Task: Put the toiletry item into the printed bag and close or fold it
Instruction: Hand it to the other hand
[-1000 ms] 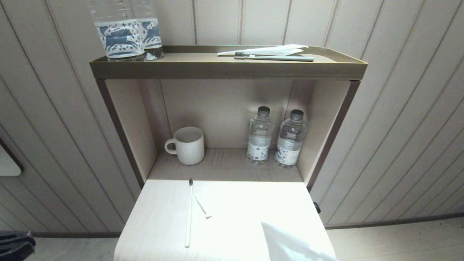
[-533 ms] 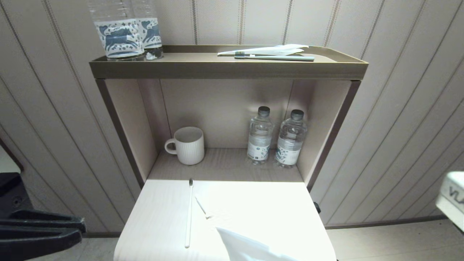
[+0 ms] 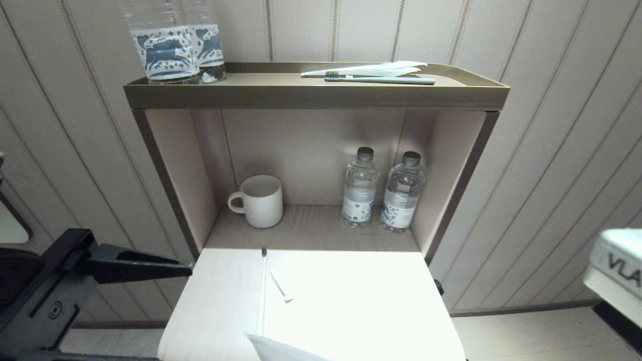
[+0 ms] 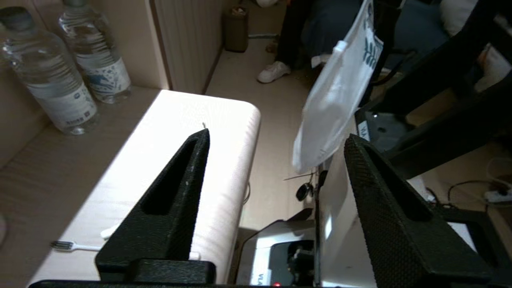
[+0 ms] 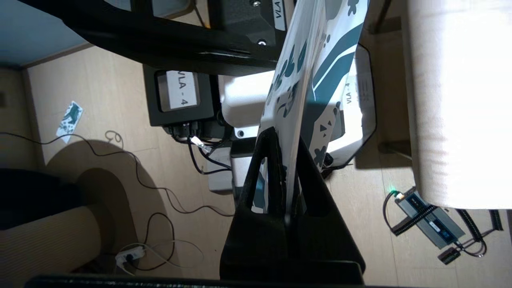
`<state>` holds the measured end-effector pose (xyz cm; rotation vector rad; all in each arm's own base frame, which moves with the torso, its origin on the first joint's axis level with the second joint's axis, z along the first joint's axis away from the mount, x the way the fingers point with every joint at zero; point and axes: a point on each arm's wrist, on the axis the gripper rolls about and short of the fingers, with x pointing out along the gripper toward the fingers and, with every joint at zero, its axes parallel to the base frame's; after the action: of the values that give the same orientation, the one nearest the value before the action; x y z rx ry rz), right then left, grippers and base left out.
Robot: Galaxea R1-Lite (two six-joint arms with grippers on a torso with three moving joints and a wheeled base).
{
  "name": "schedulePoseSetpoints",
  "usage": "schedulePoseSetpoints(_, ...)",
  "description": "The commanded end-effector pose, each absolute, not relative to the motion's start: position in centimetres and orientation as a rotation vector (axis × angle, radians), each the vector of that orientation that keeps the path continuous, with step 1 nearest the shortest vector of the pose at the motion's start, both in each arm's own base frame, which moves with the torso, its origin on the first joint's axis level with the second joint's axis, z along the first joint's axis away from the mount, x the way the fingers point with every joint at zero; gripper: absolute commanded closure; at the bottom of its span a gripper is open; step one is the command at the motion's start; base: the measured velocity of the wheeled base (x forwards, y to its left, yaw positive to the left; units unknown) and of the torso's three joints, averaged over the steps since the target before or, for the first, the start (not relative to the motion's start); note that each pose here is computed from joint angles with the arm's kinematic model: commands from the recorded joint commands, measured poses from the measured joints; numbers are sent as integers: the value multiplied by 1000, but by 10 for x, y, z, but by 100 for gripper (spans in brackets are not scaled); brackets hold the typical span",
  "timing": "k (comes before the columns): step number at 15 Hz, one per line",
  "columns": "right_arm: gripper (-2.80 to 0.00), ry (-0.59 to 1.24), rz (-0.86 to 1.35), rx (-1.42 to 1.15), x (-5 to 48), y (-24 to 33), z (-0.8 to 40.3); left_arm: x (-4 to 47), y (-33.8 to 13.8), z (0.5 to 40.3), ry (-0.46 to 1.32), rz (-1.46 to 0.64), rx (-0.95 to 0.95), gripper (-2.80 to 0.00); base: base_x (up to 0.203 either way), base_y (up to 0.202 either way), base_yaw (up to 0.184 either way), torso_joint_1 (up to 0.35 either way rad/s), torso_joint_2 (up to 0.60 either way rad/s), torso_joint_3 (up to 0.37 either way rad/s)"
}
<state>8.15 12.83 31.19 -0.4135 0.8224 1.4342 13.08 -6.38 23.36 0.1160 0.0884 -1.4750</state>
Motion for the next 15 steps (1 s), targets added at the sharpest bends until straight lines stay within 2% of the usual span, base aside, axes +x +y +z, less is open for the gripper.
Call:
schedulePoseSetpoints(1, 0, 842, 1447, -419, 85, 134, 310, 145, -69, 231, 110, -1487, 117, -280, 0, 0, 0, 0, 0, 0)
schedulePoseSetpoints(8, 0, 797, 1513, -434, 93, 161, 310, 156, -92, 214, 140, -1602, 156, -280, 0, 0, 0, 0, 0, 0)
schedulePoseSetpoints(15, 0, 794, 1539, -448, 95, 174, 311, 150, -107, 215, 161, -1661, 178, -280, 0, 0, 0, 0, 0, 0)
